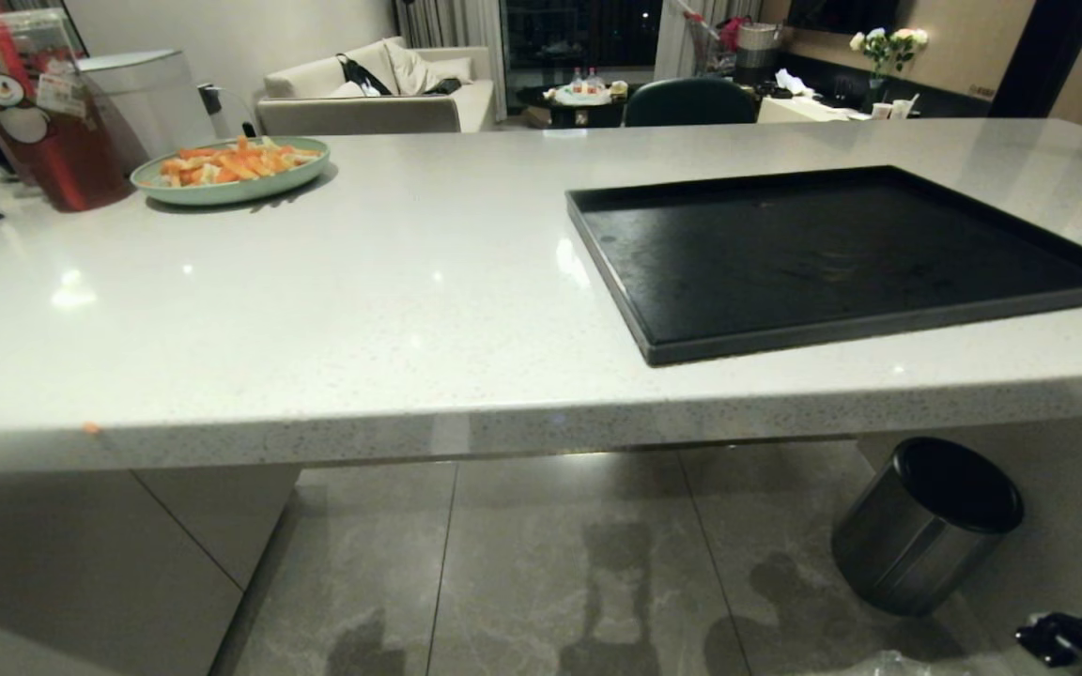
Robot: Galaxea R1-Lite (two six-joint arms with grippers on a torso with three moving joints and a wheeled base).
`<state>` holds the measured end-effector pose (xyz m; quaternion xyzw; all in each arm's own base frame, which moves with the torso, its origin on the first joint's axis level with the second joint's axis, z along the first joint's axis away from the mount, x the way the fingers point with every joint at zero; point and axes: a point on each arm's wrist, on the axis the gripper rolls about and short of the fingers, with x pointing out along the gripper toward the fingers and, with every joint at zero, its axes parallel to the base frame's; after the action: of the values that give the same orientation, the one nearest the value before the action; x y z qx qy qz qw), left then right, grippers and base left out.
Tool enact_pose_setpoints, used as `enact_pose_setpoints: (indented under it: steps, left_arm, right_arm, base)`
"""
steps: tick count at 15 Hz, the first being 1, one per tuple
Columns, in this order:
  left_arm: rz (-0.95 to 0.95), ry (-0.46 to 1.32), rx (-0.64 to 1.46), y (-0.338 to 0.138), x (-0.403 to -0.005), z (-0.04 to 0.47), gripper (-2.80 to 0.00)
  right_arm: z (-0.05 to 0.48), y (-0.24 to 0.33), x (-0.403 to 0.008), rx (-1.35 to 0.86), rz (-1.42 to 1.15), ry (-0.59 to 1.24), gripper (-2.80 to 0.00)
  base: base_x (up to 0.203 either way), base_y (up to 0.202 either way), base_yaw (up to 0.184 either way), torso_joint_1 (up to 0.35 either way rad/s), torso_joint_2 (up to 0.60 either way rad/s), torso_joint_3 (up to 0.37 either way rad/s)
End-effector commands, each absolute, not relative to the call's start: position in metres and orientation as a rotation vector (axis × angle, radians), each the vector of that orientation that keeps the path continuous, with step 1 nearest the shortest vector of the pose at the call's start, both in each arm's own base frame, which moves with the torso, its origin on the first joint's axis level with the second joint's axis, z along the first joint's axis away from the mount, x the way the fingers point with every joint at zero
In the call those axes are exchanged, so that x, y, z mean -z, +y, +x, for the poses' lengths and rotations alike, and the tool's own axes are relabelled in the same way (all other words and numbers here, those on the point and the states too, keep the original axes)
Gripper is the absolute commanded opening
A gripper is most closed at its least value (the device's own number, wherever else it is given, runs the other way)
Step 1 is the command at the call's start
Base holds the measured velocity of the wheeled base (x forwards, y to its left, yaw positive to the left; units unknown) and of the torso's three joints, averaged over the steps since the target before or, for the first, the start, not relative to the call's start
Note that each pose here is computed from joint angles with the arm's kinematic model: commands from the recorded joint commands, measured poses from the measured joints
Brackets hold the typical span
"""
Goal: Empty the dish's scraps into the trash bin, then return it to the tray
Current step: Move the bowl over the trash can
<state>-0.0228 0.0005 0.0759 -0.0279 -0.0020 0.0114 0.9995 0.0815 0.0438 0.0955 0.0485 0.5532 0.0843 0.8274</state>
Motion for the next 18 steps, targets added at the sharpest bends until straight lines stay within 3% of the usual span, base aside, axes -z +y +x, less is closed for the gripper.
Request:
enact_pose_setpoints:
  steps: [1,7,18]
  left_arm:
    - [-0.057,-0.004,-0.023,0.0005,-0.0760,-0.0227,-2.80]
    - [-0.058,-0.004,-0.023,0.0005,-0.0760,-0.0227,-2.80]
    - [-0.058,-0.004,-0.022,0.0005,-0.0760,-0.0227,-2.80]
  right_arm:
    - [0.0813,0.0438,-0.0947,-0.177,0.105,1.180,-2.80]
    - [0.0813,0.0438,-0.0944,-0.177,0.109,1.175,-2.80]
    - [0.0817,0.0441,-0.0944,-0.179,0.109,1.177,-2.80]
  base:
    - [0.000,0.000,0.000,0.000,0.00,0.000]
    - [-0.010,0.000,0.001,0.002,0.00,0.000]
    - [-0.193,0.000,0.000,0.002,0.00,0.002]
